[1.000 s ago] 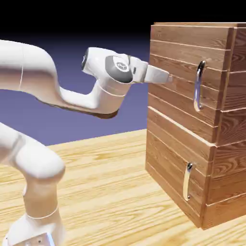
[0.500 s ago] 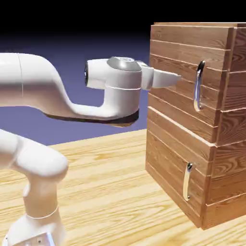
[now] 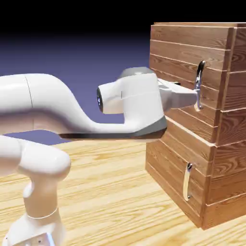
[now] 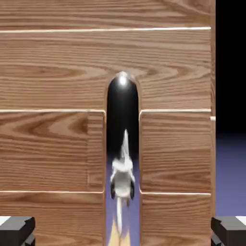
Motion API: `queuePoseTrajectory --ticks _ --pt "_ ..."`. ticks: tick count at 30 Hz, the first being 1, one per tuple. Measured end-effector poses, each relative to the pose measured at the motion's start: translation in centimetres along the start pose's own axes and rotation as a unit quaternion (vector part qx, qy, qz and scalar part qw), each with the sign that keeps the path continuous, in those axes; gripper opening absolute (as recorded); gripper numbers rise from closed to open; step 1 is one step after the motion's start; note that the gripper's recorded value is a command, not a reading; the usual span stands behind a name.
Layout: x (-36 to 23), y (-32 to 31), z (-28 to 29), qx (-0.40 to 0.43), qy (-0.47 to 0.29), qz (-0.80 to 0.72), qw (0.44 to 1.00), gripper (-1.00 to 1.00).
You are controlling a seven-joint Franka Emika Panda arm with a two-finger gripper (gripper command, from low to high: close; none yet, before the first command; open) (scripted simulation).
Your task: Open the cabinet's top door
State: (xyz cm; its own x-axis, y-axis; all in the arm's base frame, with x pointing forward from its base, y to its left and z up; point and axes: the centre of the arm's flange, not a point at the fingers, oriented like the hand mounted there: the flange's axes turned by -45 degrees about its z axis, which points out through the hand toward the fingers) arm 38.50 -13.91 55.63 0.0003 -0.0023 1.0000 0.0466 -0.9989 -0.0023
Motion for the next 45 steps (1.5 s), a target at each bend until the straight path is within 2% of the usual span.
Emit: queuePoseTrajectory --ticks 2,3,15,29,45 --pt "0.0 0.0 2.1 0.0 0.0 0.0 1.0 0.0" --pt "0.0 -0.1 2.9 0.0 0.0 -0.001 1.0 -1.0" --pt "0.0 -3.1 -3.3 -0.085 0.0 -0.001 0.996 -1.0" --pt "0.0 -9.6 -11.5 -0.213 0.0 -0.002 0.977 -1.0" --pt "-0.1 -16.7 -17.1 -0.32 0.001 -0.002 0.948 -1.0"
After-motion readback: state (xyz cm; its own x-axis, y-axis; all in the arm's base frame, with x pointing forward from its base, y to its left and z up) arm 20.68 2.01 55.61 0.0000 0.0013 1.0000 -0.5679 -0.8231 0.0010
